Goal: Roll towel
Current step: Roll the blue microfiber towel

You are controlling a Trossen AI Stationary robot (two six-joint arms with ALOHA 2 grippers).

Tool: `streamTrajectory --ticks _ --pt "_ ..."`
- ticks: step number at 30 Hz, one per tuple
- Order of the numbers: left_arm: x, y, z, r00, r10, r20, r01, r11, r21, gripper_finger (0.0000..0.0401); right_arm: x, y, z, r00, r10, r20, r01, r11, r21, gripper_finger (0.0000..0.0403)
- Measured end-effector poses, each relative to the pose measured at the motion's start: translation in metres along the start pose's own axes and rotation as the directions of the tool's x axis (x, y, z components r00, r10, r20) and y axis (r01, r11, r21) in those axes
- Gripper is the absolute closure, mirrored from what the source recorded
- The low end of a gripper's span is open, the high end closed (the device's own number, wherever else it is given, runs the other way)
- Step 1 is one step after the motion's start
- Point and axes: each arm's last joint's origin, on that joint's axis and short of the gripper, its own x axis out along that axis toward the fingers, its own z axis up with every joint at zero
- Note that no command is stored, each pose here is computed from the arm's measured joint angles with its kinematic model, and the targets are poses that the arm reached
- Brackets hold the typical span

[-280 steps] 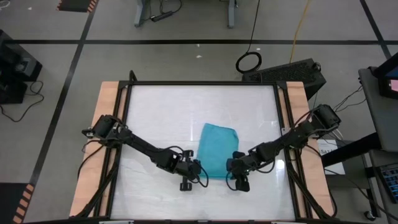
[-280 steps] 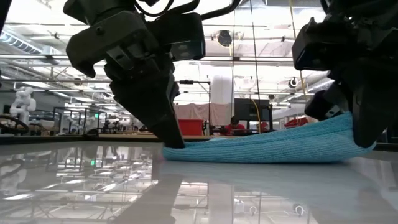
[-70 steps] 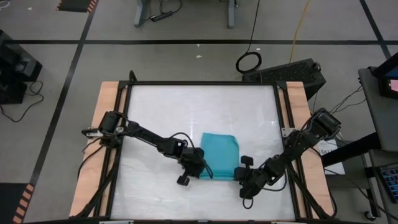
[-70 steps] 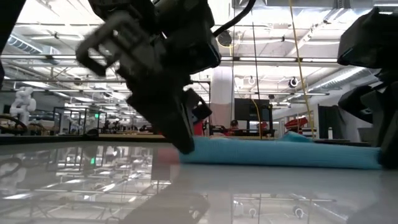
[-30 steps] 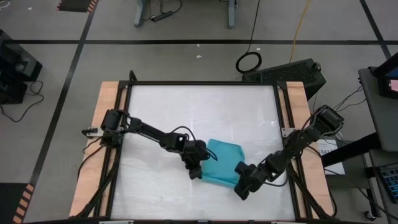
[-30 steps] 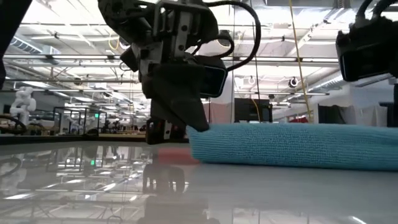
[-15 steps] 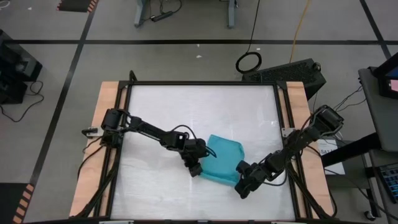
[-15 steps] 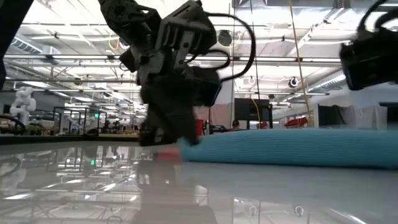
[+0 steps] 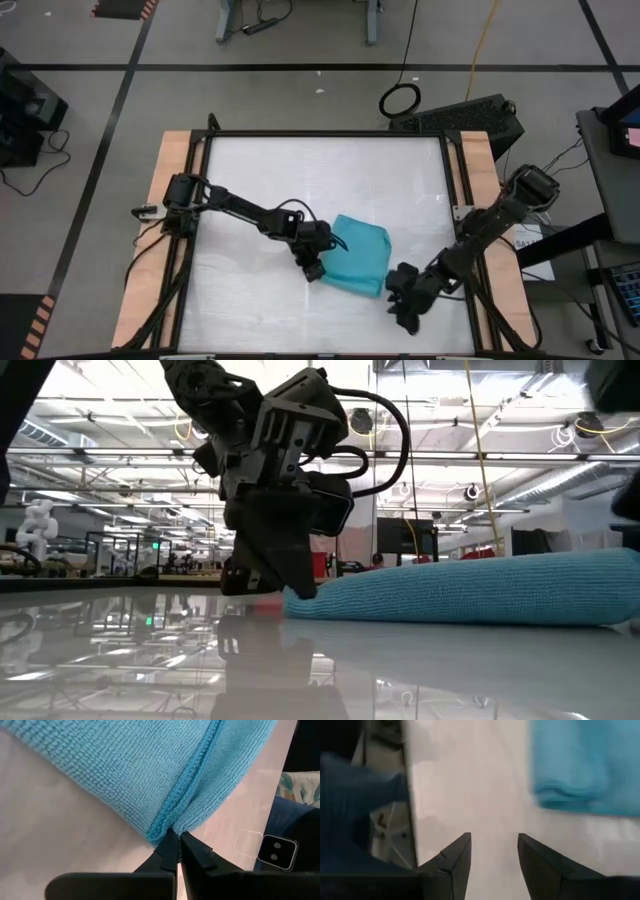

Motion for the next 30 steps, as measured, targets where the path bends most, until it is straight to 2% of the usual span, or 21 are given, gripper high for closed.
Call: streamTrajectory --ticks 2,4,9,14,17,25,30 --pt "-0.001 0.001 0.001 1.0 -0.006 -0.001 0.006 1.0 -0.003 0.039 -0.002 0.005 -0.006 1.0 -0.001 0.023 0.003 0.992 -0.125 0.0251" --pt "-0.002 0.001 0.002 1.0 -0.01 -0.002 0.01 1.0 -0.004 0.039 -0.003 0.009 -0.012 0.998 -0.016 0.064 0.033 0.964 -0.264 0.0251" --pt "-0.003 0.002 0.003 1.0 -0.023 -0.008 0.023 1.0 -0.019 0.039 -0.006 0.014 -0.021 0.98 -0.06 0.188 0.149 0.846 -0.512 0.0251" --pt "-0.003 0.002 0.004 1.0 -0.03 -0.01 0.029 0.999 -0.024 0.039 -0.007 0.014 -0.019 0.961 -0.09 0.261 0.244 0.717 -0.653 0.0251" --pt "-0.004 0.003 0.004 0.999 -0.036 -0.014 0.035 0.999 -0.026 0.039 -0.004 0.012 -0.018 0.955 -0.112 0.276 0.28 0.659 -0.699 0.0251" --pt "-0.007 0.007 0.009 0.999 -0.034 -0.001 0.034 0.999 -0.04 0.039 0.016 0.004 -0.02 0.938 -0.189 0.291 0.344 0.62 -0.706 0.0251" --pt "-0.008 0.008 0.009 0.999 -0.034 0.001 0.034 0.999 -0.042 0.039 0.028 0.002 -0.02 0.927 -0.201 0.316 0.369 0.63 -0.683 0.0251"
